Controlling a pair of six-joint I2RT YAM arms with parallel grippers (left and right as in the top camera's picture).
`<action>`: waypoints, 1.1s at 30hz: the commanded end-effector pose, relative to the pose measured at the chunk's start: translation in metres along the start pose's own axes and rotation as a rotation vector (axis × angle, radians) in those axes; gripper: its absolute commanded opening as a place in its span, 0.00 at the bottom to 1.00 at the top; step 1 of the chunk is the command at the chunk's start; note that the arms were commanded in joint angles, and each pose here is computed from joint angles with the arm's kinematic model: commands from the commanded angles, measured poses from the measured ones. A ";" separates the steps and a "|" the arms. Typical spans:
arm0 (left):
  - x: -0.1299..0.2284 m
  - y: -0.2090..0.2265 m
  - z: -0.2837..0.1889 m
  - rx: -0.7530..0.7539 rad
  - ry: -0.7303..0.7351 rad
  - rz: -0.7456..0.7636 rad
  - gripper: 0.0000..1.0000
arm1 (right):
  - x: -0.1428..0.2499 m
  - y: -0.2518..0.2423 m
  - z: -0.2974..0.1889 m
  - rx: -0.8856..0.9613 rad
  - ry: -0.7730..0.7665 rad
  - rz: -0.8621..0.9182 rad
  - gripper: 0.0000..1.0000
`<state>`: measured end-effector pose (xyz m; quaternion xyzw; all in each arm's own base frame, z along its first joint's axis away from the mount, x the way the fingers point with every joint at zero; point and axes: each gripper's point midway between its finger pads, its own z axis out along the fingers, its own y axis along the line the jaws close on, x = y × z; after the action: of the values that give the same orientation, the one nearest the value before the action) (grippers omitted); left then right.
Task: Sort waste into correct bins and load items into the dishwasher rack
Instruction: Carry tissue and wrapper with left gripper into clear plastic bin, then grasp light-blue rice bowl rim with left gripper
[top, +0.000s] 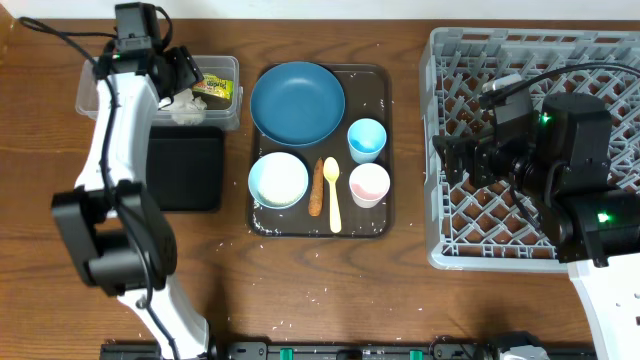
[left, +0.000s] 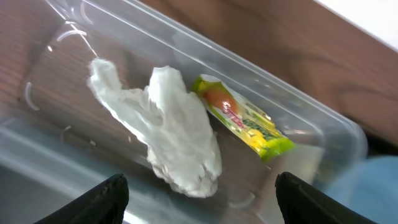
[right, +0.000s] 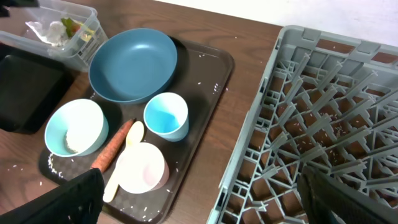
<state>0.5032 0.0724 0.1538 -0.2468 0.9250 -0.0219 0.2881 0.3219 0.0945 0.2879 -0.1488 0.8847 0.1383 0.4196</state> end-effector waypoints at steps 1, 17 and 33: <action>-0.008 -0.029 -0.056 0.137 -0.042 0.052 0.78 | -0.006 0.000 -0.003 -0.001 -0.017 -0.003 0.98; 0.187 -0.077 -0.109 0.137 0.462 0.418 0.76 | -0.003 0.000 -0.003 -0.002 -0.002 0.001 0.99; 0.286 -0.104 -0.050 0.125 0.389 0.697 0.65 | -0.002 0.000 -0.003 -0.002 -0.001 0.001 0.99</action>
<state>0.3150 -0.1726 0.0735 0.1049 0.9866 -0.0702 0.1033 0.3203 0.0943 0.2856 -0.1486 0.8873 0.1385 0.4141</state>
